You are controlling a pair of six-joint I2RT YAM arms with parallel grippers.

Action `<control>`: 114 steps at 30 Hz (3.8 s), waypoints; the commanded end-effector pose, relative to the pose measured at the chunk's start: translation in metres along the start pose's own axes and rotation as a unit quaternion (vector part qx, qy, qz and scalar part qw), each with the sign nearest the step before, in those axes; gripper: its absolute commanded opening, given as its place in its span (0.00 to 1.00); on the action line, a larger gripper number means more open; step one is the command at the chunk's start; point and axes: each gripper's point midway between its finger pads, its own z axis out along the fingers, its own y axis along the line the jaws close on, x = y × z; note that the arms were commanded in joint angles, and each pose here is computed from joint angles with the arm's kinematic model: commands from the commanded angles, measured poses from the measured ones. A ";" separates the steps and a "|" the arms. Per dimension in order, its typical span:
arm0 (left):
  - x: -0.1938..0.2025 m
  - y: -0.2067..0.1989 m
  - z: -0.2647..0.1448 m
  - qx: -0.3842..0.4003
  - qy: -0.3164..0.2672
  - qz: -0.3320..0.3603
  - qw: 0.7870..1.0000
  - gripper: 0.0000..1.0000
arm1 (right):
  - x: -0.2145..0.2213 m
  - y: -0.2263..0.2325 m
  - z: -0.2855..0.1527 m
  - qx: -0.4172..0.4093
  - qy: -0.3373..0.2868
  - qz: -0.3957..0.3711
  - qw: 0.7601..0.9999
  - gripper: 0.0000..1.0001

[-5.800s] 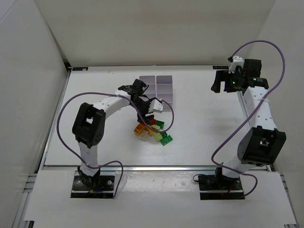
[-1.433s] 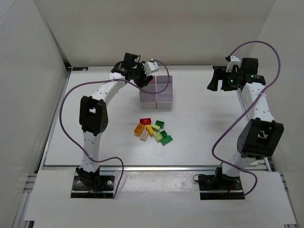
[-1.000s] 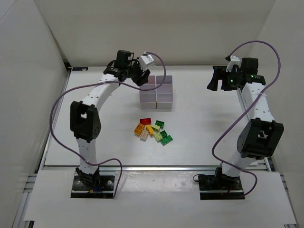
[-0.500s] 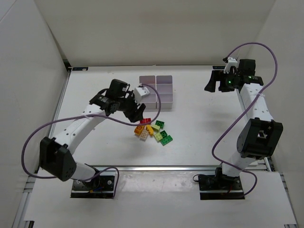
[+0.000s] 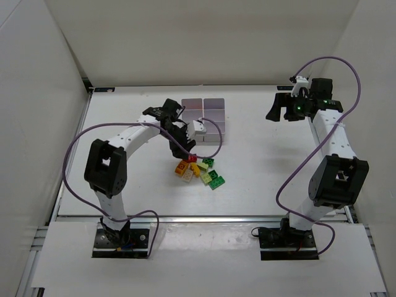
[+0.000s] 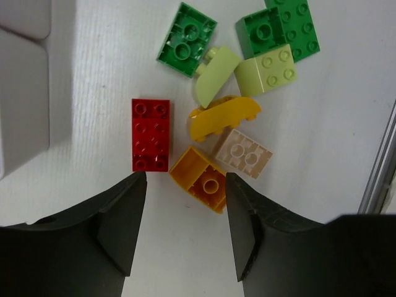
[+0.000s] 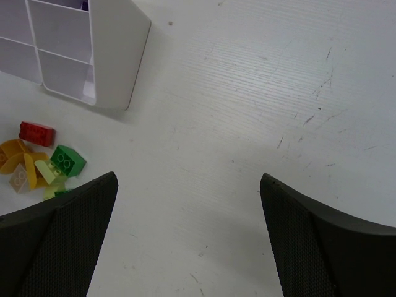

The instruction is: Sort the legos into containers by color

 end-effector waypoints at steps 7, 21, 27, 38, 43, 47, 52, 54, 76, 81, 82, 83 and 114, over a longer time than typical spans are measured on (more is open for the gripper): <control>0.005 -0.004 0.017 0.012 0.021 0.149 0.989 0.64 | -0.001 0.010 -0.016 0.003 -0.017 -0.028 0.999 0.99; 0.002 0.024 0.044 -0.022 0.021 0.209 0.977 0.61 | 0.001 0.008 -0.017 0.008 -0.016 -0.032 0.999 0.99; 0.005 0.019 0.055 -0.008 0.024 0.209 0.978 0.61 | -0.001 0.005 -0.016 0.013 -0.015 -0.034 0.999 0.99; 0.019 0.015 0.070 0.002 0.039 0.205 0.978 0.63 | -0.001 0.002 -0.013 0.017 -0.013 -0.034 0.999 0.99; 0.027 0.018 0.074 -0.001 0.049 0.201 0.978 0.60 | 0.000 0.000 -0.011 0.017 -0.010 -0.032 0.999 0.99; 0.034 0.020 0.076 -0.004 0.061 0.192 0.979 0.52 | -0.002 0.001 -0.011 0.015 -0.011 -0.032 0.999 0.99; 0.035 0.021 0.074 -0.013 0.066 0.174 0.982 0.38 | -0.005 -0.001 -0.009 0.015 -0.012 -0.032 0.999 0.99; 0.030 0.022 0.070 -0.019 0.060 0.171 0.983 0.32 | -0.005 0.000 -0.009 0.013 -0.012 -0.032 0.999 0.99; -0.114 0.123 -0.098 -0.331 -0.151 -0.112 0.925 0.26 | -0.026 0.008 -0.003 -0.016 -0.026 -0.010 0.999 0.99; -0.103 0.163 -0.097 -0.344 -0.148 -0.138 0.917 0.30 | -0.027 0.008 -0.003 -0.015 -0.026 -0.014 0.999 0.99; -0.096 0.169 -0.087 -0.336 -0.137 -0.145 0.921 0.30 | -0.026 0.008 -0.004 -0.014 -0.026 -0.015 0.999 0.99; -0.102 0.176 -0.094 -0.340 -0.147 -0.143 0.918 0.30 | -0.024 0.009 -0.003 -0.015 -0.024 -0.015 0.999 0.99; -0.108 0.208 -0.041 -0.309 -0.103 -0.036 0.945 0.53 | -0.012 0.004 0.001 -0.011 -0.012 -0.017 1.000 0.99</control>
